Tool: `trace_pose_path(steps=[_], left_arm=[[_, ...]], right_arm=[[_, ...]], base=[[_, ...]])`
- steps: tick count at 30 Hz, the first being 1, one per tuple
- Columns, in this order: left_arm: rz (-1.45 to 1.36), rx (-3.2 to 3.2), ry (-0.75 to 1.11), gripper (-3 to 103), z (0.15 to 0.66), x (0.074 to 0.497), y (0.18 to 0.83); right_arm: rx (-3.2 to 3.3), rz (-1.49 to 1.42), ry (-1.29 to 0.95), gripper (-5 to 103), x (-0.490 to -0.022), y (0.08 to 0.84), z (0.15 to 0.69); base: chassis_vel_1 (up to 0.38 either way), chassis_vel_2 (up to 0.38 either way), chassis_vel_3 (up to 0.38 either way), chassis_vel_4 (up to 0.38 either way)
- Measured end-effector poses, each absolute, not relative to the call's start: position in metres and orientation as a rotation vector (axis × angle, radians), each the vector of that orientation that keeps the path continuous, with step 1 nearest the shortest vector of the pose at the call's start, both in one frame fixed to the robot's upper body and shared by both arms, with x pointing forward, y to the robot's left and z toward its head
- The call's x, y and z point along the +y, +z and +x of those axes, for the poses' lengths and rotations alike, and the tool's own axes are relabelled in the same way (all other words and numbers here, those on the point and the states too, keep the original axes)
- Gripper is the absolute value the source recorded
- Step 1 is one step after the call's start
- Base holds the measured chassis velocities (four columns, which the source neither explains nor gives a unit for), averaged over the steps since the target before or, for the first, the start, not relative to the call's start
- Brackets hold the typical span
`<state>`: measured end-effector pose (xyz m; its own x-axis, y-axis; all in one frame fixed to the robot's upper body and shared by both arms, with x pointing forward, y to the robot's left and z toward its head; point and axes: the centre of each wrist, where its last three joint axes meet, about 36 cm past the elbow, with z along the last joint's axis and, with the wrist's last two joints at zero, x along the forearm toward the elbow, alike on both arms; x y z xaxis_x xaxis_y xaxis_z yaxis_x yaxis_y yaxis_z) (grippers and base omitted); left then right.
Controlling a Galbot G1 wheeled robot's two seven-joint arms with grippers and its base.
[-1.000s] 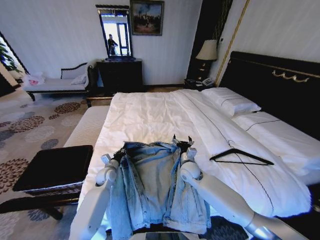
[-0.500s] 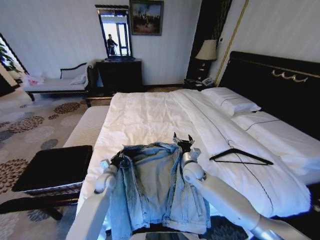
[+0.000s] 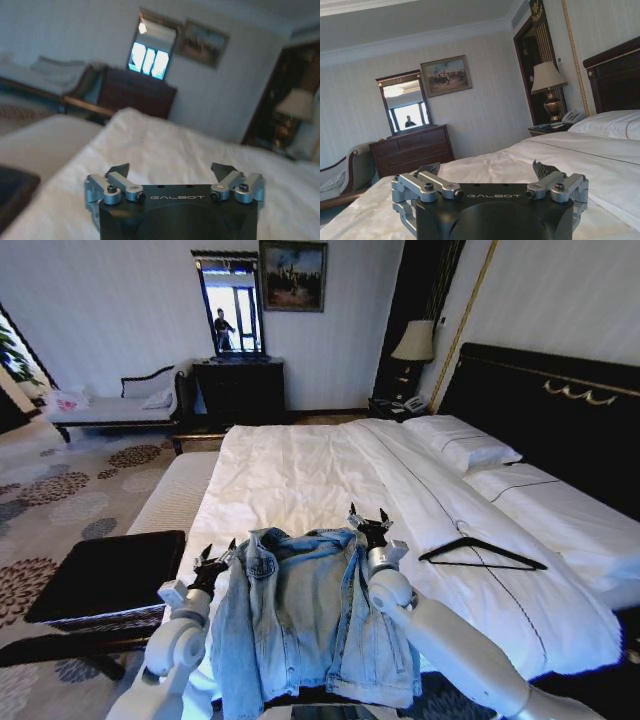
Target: Pick up the clothes from the bed and hang them on the clothes hanger.
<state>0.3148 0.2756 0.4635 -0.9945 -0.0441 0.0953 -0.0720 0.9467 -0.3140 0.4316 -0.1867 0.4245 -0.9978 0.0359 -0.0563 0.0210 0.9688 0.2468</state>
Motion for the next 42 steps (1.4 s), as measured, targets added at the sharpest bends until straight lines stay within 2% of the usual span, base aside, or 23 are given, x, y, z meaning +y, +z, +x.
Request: trace_pose_path(steps=[3, 7, 17, 30, 42], left_arm=[[0.25, -3.122, 0.414, 100, 0.292, 0.291, 0.485], [0.41, -3.189, 0.295, 100, 0.267, 0.306, 0.484], [0.539, -3.176, 0.326, 100, 0.251, 0.304, 0.481], [0.586, -3.174, 0.394, 100, 0.24, 0.292, 0.495], [0.618, -3.165, 0.404, 100, 0.232, 0.295, 0.505]], right_arm=[[3.042, 0.015, 0.396, 100, -0.196, 0.418, 0.421], [3.016, -0.018, 0.36, 100, -0.209, 0.404, 0.401], [3.032, 0.009, 0.326, 100, -0.221, 0.378, 0.34], [3.012, -0.009, 0.344, 100, -0.215, 0.385, 0.336], [3.004, -0.021, 0.372, 100, -0.208, 0.388, 0.336]], base=[[0.0, 0.0, 0.0, 0.0], [0.0, 0.0, 0.0, 0.0], [0.0, 0.0, 0.0, 0.0], [-0.039, -0.048, 0.044, 0.057], [-0.209, -0.294, 0.211, 0.286]])
